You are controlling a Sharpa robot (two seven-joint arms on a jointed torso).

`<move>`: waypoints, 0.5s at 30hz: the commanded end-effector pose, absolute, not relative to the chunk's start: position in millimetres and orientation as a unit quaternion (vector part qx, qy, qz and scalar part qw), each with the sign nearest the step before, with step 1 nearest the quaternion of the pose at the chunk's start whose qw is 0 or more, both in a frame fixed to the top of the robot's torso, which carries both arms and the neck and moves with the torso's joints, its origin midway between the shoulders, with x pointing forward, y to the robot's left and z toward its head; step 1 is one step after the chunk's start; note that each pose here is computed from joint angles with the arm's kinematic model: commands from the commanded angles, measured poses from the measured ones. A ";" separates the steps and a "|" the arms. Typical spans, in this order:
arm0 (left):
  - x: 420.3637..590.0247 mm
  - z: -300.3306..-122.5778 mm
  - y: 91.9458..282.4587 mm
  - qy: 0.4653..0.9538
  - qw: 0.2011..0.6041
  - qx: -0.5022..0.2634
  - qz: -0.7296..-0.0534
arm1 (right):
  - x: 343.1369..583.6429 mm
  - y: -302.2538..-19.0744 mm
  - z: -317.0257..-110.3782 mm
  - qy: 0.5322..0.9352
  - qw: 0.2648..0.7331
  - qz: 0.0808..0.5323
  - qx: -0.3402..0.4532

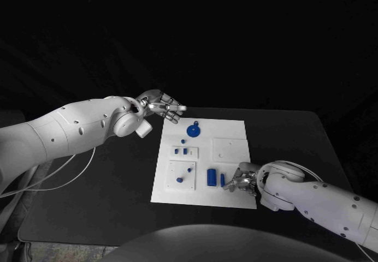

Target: Assemble the parts on the task board

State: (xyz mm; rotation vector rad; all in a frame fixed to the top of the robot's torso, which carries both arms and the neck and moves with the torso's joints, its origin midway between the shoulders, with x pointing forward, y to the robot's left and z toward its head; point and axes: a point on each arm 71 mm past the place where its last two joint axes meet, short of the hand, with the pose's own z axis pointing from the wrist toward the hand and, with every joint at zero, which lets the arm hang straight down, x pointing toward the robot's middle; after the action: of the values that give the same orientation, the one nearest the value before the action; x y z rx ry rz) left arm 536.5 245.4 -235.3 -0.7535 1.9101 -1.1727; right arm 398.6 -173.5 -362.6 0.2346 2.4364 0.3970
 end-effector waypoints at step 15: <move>536.2 -235.6 241.9 0.751 0.372 -0.289 -0.463 | 399.3 -168.2 -377.4 0.944 0.274 0.149 0.108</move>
State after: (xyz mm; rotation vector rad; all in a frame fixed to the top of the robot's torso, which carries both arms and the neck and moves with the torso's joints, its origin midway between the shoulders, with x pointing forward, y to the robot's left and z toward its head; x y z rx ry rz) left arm 536.6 244.7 -236.0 -0.7524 1.9148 -1.1714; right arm 402.8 -168.5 -373.5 0.2868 2.5004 0.3996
